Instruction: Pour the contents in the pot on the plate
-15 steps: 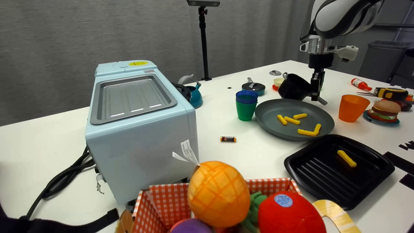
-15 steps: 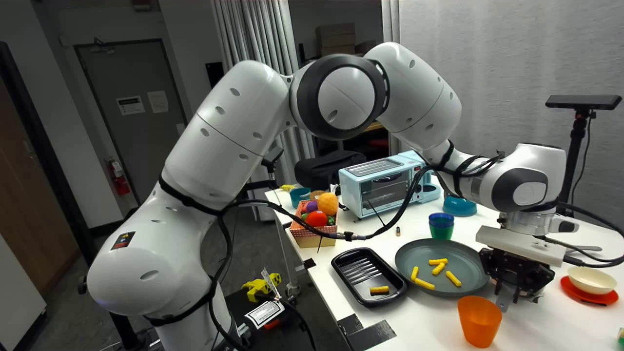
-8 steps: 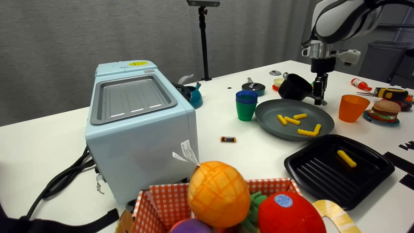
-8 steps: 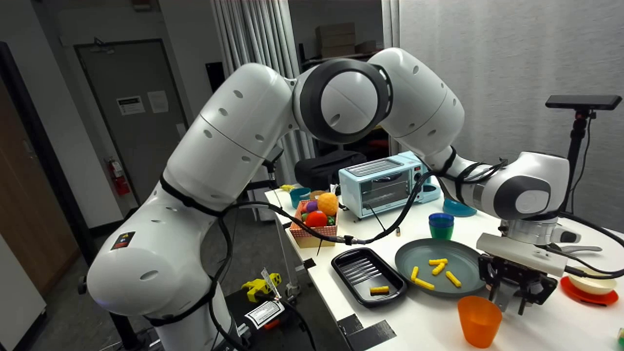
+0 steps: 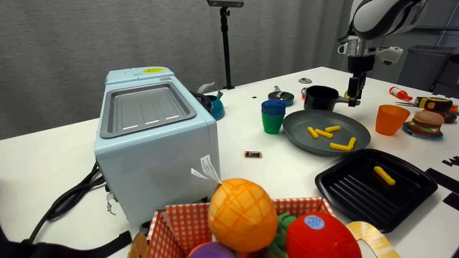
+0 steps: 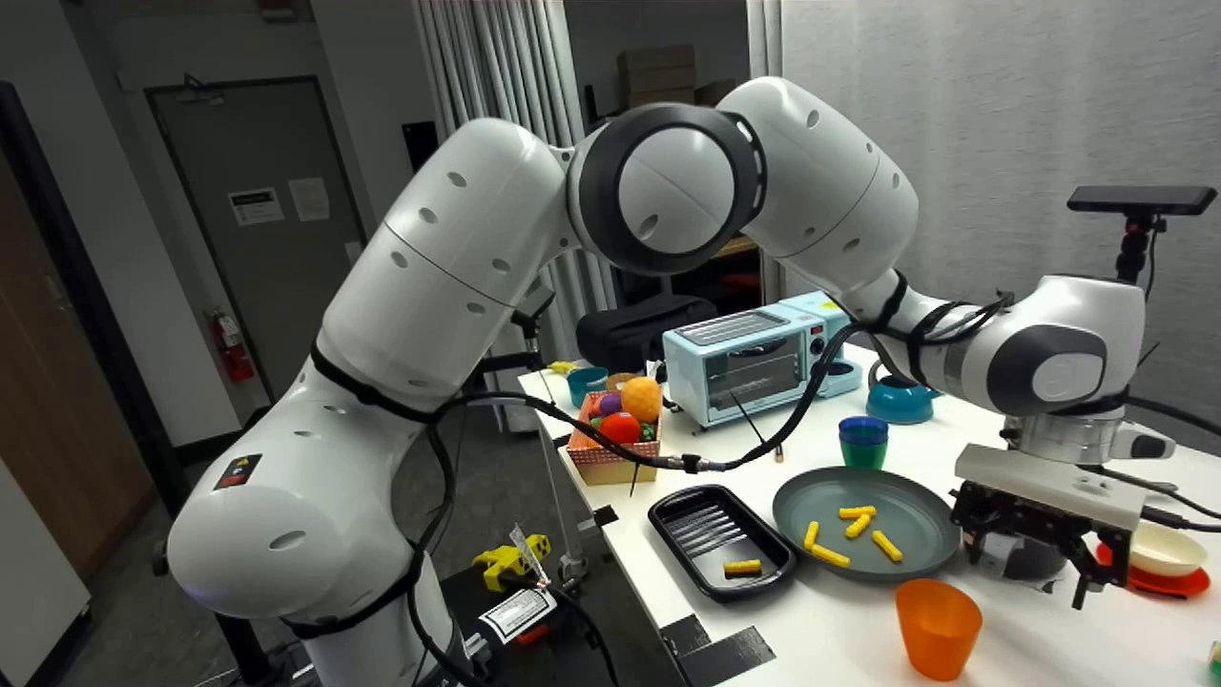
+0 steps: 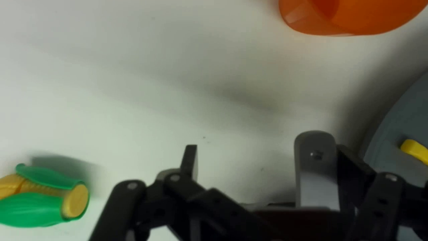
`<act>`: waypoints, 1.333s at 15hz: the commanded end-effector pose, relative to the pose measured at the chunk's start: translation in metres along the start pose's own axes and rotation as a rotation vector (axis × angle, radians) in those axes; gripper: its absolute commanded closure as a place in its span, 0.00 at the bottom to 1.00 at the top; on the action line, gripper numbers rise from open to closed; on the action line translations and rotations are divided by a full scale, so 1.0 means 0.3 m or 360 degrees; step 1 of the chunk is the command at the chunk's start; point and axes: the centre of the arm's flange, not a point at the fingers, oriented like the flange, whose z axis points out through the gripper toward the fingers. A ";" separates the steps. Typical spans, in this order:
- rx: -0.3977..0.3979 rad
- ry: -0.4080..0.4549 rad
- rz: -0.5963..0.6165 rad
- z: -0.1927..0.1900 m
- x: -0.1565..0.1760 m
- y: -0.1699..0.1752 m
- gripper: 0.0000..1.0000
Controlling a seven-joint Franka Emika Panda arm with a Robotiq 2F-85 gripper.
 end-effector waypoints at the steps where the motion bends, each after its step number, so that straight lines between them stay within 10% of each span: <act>1: -0.0007 0.0106 0.0013 -0.125 -0.037 0.045 0.00; 9: -0.0109 0.0414 -0.0062 -0.387 -0.139 0.046 0.00; 20: -0.0186 0.0771 -0.0457 -0.581 -0.227 -0.238 0.00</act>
